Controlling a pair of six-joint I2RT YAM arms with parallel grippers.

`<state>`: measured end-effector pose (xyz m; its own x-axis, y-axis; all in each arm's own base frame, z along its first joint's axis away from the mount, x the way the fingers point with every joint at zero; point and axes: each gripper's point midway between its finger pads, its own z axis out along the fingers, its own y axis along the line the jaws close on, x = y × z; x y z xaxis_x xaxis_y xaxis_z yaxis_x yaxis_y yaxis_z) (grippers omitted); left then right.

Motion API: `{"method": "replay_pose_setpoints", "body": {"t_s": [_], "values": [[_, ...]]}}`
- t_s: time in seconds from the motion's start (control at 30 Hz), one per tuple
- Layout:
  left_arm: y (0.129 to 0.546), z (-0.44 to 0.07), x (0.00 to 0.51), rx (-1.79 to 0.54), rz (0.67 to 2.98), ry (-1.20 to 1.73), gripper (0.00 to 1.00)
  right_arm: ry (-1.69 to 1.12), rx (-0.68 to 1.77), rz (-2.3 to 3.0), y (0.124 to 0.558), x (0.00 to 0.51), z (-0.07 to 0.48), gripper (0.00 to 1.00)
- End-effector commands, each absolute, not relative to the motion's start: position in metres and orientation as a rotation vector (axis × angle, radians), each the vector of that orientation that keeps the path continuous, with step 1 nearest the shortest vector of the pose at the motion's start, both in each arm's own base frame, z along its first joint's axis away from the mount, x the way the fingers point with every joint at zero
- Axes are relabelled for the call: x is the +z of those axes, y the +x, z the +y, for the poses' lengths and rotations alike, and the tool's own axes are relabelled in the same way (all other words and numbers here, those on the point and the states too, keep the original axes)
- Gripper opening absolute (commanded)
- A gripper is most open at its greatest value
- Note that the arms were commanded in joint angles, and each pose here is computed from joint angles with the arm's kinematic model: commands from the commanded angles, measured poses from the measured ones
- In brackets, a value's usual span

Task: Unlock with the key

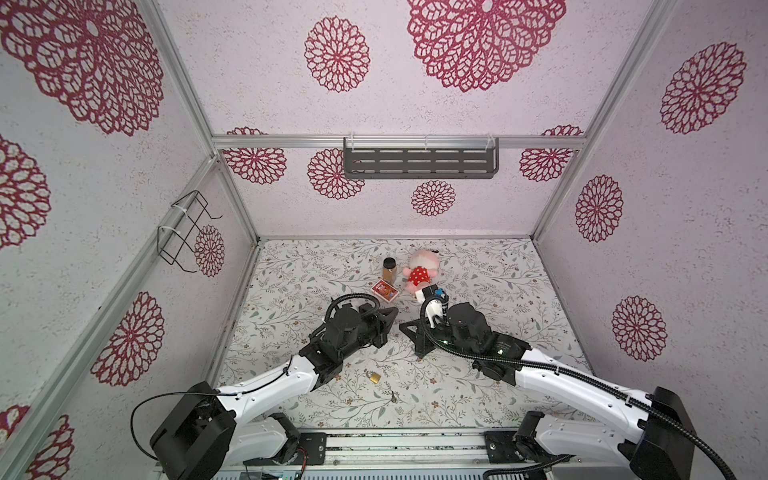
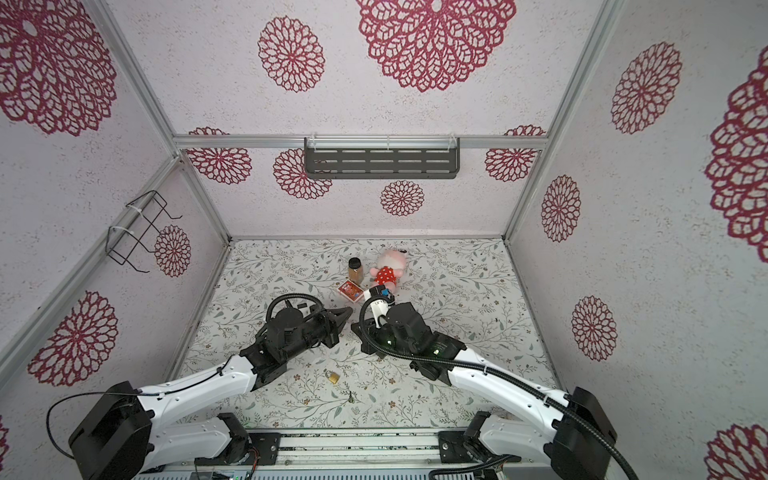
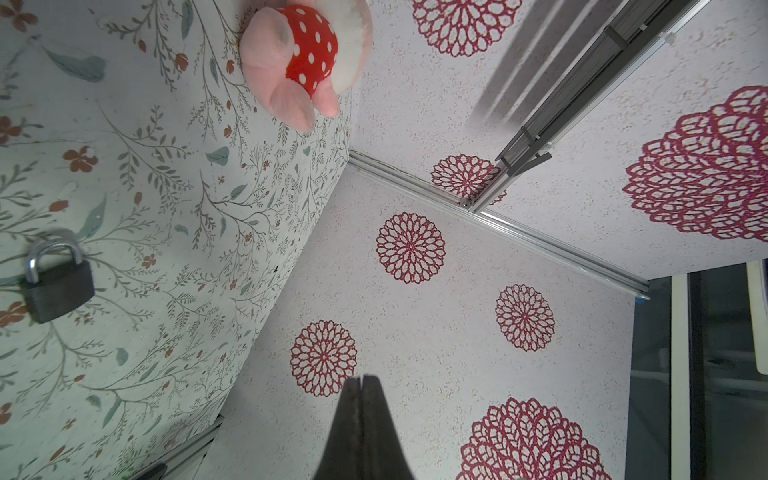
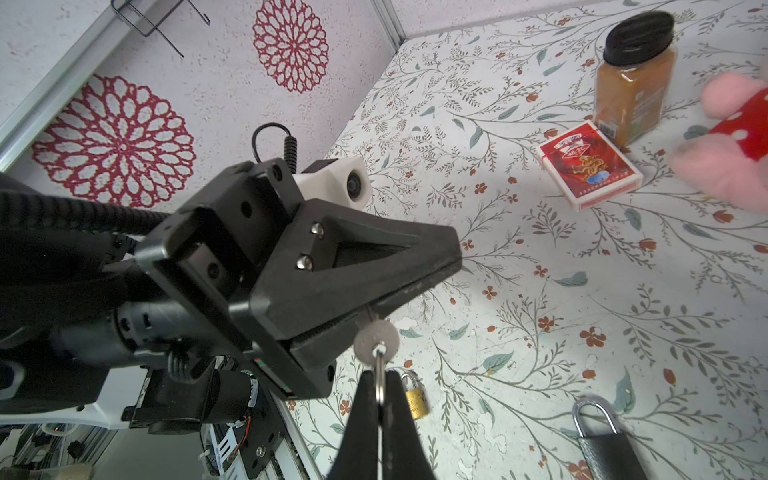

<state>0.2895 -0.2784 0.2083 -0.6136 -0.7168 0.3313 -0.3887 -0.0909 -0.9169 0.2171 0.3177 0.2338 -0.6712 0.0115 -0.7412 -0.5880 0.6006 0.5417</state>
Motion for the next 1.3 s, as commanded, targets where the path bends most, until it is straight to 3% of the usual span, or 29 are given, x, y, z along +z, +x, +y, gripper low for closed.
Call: {"method": "replay_pose_setpoints", "body": {"t_s": [0.0,0.37,0.53,0.77,1.27], "values": [[0.291,-0.277,0.224,-1.771,1.893,-1.169,0.00,-0.462,1.057,2.044,0.222,0.257,0.318,0.07],[0.300,-0.266,0.234,-1.651,1.909,-1.020,0.00,-0.459,1.081,2.051,0.217,0.261,0.311,0.41],[0.310,-0.256,0.239,-1.533,1.938,-0.851,0.00,-0.416,1.228,2.025,0.215,0.276,0.303,0.52],[0.320,-0.254,0.274,-1.425,1.861,-0.511,0.00,-0.322,1.455,1.943,0.220,0.305,0.288,0.59],[0.315,-0.289,0.337,-1.467,1.639,-0.029,0.00,-0.322,1.659,1.807,0.239,0.330,0.286,0.57]]}}
